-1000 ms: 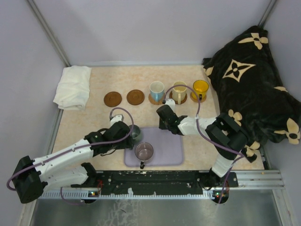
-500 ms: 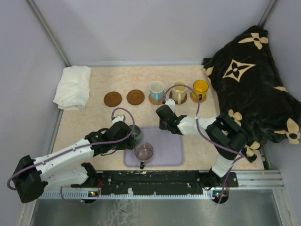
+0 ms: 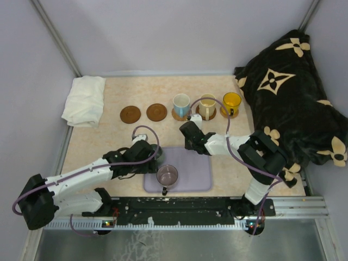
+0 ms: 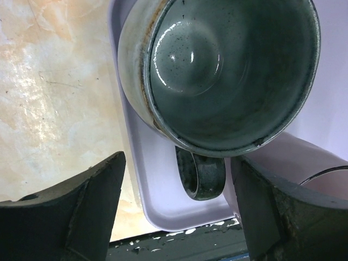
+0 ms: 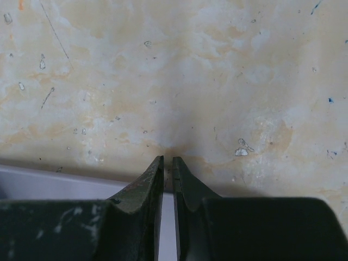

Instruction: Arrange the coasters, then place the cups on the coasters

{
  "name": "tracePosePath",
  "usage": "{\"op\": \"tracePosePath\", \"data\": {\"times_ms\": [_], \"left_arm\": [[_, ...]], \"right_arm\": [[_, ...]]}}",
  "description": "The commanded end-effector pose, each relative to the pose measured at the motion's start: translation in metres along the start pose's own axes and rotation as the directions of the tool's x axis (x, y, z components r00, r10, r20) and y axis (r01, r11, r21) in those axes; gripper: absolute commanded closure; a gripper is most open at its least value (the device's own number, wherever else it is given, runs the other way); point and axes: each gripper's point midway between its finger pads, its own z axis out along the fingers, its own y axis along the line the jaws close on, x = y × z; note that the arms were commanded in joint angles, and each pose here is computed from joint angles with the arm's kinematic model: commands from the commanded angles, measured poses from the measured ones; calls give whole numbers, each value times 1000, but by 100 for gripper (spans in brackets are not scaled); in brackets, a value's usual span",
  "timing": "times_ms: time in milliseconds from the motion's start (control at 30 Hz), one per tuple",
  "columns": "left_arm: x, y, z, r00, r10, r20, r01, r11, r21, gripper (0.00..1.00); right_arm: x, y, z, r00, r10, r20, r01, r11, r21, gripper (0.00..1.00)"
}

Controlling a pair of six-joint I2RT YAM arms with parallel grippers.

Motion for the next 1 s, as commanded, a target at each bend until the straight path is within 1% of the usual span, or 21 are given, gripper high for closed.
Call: {"op": "tracePosePath", "data": {"times_ms": [0,100,233,400,467,533,567,600,667,800,900,967], "left_arm": [[-12,-12,-7,1000,15,28,-16,999,36,16],[-12,-14,-8,999,29,23,-30,998,53,22],[-12,-9,-9,1000,12,23,-13,1000,20,19],[-15,-11,-11,999,-1,40,-1,999,39,15],[-15,-12,-12,999,1,42,-3,999,44,16],[-15,-13,-12,999,0,40,-2,999,46,21],[-15,-13,-11,999,1,38,-3,999,49,27],[-15,-14,-11,999,2,37,-4,999,51,32],[-14,-16,-10,999,4,32,-6,998,59,33],[-11,-20,-7,1000,7,20,-9,997,77,40],[-11,-22,-7,1000,6,20,-8,996,87,53],[-12,-24,-6,1000,10,24,-12,995,96,60]], "right_arm": [[-9,1,-3,1000,-19,15,19,1000,21,87],[-7,1,-2,1000,-17,12,16,1000,20,86],[-6,0,-2,1000,-18,9,18,1000,23,87],[-7,0,-2,1000,-18,13,17,1000,24,86],[-7,0,-2,1000,-18,15,18,1000,24,86],[-8,1,-2,1000,-16,17,16,1000,23,86],[-8,0,-2,1000,-18,16,17,1000,24,87],[-8,1,-2,1000,-17,17,16,1000,24,86],[-8,1,-2,1000,-16,19,16,1000,24,86],[-8,-1,-2,1000,-19,18,18,999,32,86],[-7,-3,-1,1000,-22,18,22,999,40,86],[-6,-4,-1,1000,-23,17,22,999,44,86]]}}
